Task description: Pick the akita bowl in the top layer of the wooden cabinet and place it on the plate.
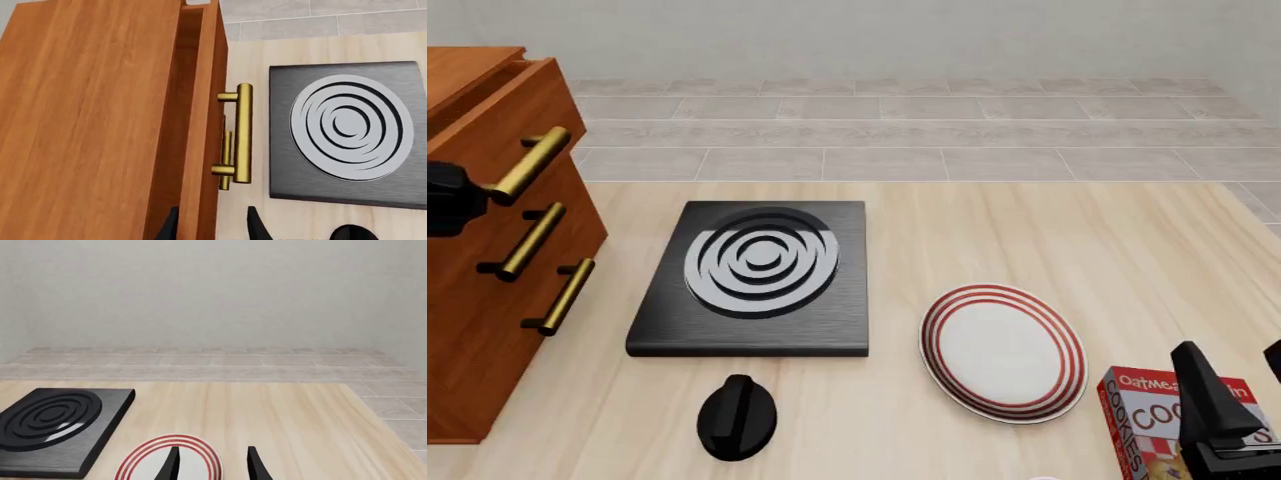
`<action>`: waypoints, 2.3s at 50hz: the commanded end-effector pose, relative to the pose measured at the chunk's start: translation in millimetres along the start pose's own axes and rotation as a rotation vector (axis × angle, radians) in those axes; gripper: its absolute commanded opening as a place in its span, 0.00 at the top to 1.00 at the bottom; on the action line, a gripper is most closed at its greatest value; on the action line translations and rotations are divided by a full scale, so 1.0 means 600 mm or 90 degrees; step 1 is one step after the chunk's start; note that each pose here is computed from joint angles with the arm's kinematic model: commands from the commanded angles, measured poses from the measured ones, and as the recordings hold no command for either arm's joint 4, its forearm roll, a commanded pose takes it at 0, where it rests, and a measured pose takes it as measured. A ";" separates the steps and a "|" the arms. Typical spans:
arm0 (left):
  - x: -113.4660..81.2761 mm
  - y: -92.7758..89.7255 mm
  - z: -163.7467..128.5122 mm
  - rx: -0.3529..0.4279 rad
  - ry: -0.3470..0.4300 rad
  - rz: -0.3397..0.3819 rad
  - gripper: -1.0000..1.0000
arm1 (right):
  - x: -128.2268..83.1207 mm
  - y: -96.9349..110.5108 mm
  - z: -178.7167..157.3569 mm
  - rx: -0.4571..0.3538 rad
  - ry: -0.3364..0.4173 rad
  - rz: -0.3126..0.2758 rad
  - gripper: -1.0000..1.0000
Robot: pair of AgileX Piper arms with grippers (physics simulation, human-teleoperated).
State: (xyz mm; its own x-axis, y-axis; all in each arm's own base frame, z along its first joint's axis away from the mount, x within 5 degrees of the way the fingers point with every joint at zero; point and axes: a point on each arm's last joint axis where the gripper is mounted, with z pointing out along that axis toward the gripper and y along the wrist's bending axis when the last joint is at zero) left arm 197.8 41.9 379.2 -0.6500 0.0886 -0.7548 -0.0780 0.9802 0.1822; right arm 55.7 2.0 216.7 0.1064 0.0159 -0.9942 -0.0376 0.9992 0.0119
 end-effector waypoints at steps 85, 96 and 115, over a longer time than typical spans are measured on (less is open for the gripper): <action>-0.029 -0.159 0.005 0.227 0.004 0.041 0.00 | 0.000 0.000 0.000 0.001 -0.003 0.001 0.00; -0.030 -0.171 0.005 0.242 0.005 0.038 0.00 | 0.000 0.000 0.000 0.002 -0.003 0.000 0.00; -0.044 -0.192 -0.001 0.266 -0.002 0.046 0.00 | -0.001 0.000 0.000 0.003 -0.004 0.000 0.00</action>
State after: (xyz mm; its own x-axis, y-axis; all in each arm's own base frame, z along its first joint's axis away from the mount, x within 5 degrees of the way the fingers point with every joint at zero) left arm 219.7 -60.9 375.0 -0.6485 0.1398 -0.7482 0.2370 0.9712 -0.0239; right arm 55.7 1.8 216.9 0.1128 0.0158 -0.9935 -0.0335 0.9994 0.0121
